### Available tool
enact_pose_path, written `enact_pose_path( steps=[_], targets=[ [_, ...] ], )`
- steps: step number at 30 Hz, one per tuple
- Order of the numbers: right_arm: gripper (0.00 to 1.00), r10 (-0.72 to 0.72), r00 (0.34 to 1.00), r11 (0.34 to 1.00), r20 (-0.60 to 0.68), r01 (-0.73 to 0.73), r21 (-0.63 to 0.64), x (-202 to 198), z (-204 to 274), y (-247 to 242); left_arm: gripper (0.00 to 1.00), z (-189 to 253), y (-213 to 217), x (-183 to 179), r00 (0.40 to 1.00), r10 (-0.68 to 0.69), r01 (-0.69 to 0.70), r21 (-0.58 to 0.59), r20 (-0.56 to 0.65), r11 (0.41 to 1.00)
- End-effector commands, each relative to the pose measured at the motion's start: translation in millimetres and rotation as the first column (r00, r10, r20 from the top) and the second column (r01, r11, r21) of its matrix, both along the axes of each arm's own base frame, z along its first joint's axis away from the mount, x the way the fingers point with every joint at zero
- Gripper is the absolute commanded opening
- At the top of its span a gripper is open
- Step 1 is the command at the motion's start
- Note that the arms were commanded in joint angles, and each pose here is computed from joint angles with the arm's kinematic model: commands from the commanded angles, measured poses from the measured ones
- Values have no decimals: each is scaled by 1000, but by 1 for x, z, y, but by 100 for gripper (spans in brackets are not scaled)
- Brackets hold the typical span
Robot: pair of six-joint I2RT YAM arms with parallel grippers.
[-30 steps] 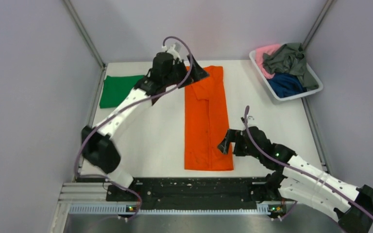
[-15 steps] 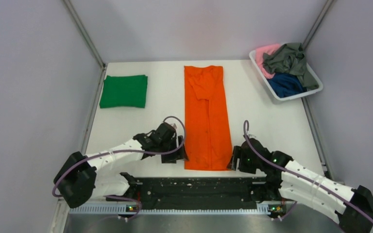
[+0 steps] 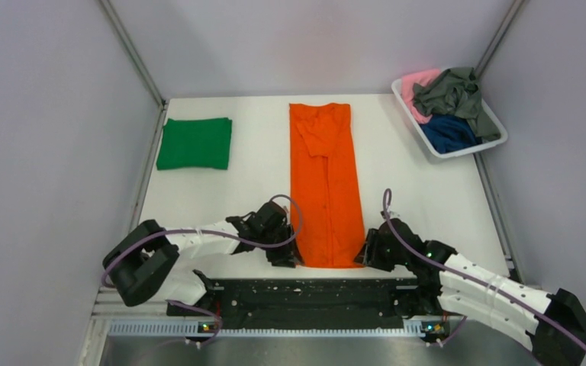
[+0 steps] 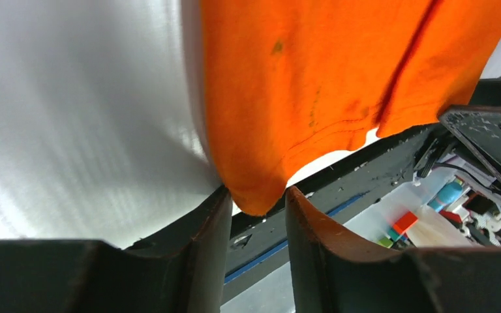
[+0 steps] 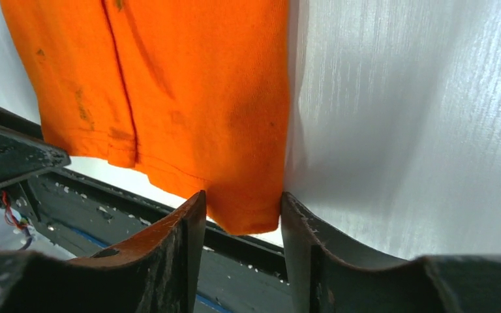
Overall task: Fold and stack the t-shirts
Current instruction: Grab the bottom of the folded rectangular tshirt with both arms, then fold the folded rectangular tshirt in 1/3 of the way
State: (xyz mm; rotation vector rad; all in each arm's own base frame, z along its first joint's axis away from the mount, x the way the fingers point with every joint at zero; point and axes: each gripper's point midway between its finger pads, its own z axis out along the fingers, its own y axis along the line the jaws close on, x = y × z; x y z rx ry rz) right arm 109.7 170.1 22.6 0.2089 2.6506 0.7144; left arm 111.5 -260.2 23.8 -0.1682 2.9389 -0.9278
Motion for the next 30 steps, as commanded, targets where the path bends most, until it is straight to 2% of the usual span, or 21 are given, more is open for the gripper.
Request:
enact_pose_path(
  steps=[1,3,5,7,13,17,21,24,26,30],
  targets=[
    [41,-8,1000,1000,-4,8,1,1,-9,0,38,-18,-7,1,1000,5,-5,25,-23,1000],
    [26,0,1000,1000,-3,0,5,1,-9,2,23,-24,-6,2,999,12,-10,54,-31,998],
    [11,18,1000,1000,-5,-18,2,-1,-9,2,0,-27,-4,3,999,23,-20,77,-37,997],
    [0,44,999,999,-8,-44,8,-3,-8,4,0,-27,-3,2,999,22,-19,78,-36,997],
    [0,125,987,990,-98,-117,81,-33,-13,8,0,-23,10,-15,999,35,-32,74,-27,997],
    [0,162,986,977,-30,-156,148,-29,7,18,0,-8,5,-12,999,26,-26,33,18,999],
    [0,143,987,975,79,-154,159,-7,34,27,0,20,-16,14,991,-12,13,-12,135,1000],
    [0,118,981,978,155,-142,152,16,51,37,0,33,-27,34,979,-41,40,7,202,999],
    [0,61,975,989,213,-88,120,40,61,38,0,41,-33,57,973,-37,36,11,229,999],
    [0,-15,958,996,285,-11,88,81,81,41,0,67,-47,107,961,12,3,-52,277,999]
  ],
)
